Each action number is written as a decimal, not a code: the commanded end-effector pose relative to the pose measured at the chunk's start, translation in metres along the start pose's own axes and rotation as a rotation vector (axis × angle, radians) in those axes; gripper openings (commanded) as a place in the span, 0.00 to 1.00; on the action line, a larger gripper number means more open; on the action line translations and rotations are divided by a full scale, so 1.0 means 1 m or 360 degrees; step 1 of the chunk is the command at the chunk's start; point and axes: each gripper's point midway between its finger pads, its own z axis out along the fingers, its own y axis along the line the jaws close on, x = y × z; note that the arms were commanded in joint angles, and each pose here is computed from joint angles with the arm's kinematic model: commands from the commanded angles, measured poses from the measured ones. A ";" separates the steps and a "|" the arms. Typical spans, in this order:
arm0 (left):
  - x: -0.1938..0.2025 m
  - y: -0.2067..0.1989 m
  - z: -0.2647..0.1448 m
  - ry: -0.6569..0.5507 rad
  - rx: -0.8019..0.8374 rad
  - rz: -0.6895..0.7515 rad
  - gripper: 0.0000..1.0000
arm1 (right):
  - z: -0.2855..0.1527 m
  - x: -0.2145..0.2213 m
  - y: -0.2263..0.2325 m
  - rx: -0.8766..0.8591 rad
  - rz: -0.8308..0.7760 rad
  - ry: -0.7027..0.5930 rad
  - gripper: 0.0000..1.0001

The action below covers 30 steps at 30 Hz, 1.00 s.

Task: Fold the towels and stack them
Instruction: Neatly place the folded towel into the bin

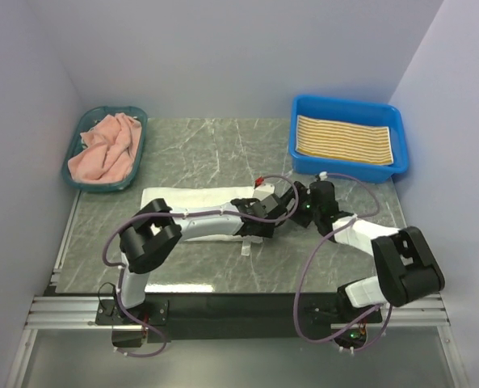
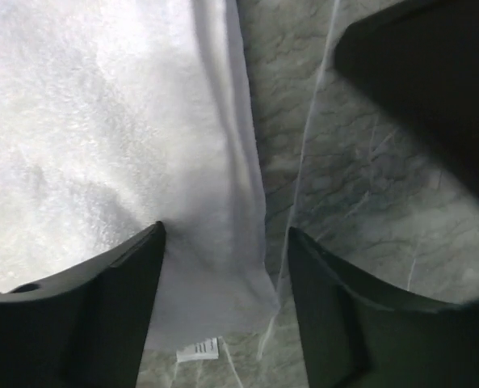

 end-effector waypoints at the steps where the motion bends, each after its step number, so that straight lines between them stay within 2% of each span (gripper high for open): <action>1: -0.005 -0.023 -0.005 -0.0040 0.0023 0.0015 0.71 | -0.016 -0.031 -0.013 0.0149 -0.0134 -0.0217 0.86; 2: -0.004 -0.018 -0.005 -0.0043 -0.0038 0.0037 0.79 | -0.020 -0.039 -0.016 0.0175 -0.0140 -0.0252 0.86; 3: -0.006 -0.020 -0.007 -0.0056 -0.0051 0.0043 0.82 | -0.024 -0.044 -0.016 0.0186 -0.0155 -0.0284 0.86; 7: -0.017 -0.032 -0.019 -0.0126 -0.0106 0.0079 0.81 | -0.036 -0.055 -0.030 0.0291 -0.0197 -0.0368 0.85; 14: -0.004 -0.024 -0.016 -0.0069 -0.0312 0.0155 0.68 | -0.044 -0.055 -0.055 0.0360 -0.0130 -0.0389 0.85; 25: 0.028 -0.014 0.005 0.0036 -0.0358 0.0245 0.64 | -0.048 -0.057 -0.061 0.0331 -0.0095 -0.0401 0.84; 28: 0.041 -0.011 0.014 0.0097 -0.0377 0.0261 0.58 | -0.048 -0.057 -0.062 0.0327 -0.0092 -0.0401 0.84; 30: 0.050 -0.004 0.018 0.0126 -0.0417 0.0269 0.48 | -0.050 -0.057 -0.063 0.0320 -0.0091 -0.0412 0.84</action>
